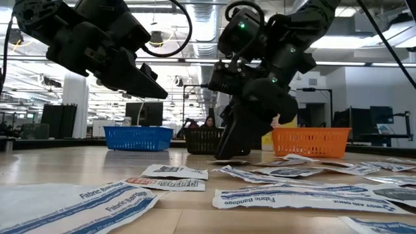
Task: Pick & Place First Aid Supplies
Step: Put the towelette pack into the black bin
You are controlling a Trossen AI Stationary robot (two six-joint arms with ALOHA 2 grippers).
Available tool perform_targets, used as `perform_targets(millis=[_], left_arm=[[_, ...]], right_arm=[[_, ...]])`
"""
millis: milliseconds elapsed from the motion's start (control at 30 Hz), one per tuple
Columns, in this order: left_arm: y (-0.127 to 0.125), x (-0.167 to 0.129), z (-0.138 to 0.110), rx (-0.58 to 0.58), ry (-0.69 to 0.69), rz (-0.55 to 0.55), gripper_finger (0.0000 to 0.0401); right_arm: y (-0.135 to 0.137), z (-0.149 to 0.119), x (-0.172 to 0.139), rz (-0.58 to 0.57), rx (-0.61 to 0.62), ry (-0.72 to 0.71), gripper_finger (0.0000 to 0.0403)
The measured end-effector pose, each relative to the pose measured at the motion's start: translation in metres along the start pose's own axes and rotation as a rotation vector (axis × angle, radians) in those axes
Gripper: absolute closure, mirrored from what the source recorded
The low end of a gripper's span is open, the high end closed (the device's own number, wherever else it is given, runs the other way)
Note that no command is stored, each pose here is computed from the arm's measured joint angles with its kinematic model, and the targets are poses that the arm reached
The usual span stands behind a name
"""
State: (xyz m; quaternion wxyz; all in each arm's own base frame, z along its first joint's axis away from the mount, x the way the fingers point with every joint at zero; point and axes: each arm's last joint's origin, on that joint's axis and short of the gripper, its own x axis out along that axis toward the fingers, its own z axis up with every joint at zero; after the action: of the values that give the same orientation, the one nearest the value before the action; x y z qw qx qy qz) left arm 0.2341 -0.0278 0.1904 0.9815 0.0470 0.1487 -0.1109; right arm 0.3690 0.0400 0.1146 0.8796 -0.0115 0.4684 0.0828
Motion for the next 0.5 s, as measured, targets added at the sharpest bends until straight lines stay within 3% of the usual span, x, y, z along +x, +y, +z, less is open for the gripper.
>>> perform_targets(millis=[167, 500], left_arm=[[0.0000, 0.0000, 0.0000, 0.000, 0.000, 0.000, 0.0301], [0.0000, 0.0000, 0.0000, 0.000, 0.000, 0.000, 0.0301]], right_arm=[[-0.0041, -0.0009, -0.0006, -0.001, 0.044, 0.011, 0.0269], [-0.0043, -0.0033, -0.0004, -0.007, 0.019, 0.030, 0.0371]])
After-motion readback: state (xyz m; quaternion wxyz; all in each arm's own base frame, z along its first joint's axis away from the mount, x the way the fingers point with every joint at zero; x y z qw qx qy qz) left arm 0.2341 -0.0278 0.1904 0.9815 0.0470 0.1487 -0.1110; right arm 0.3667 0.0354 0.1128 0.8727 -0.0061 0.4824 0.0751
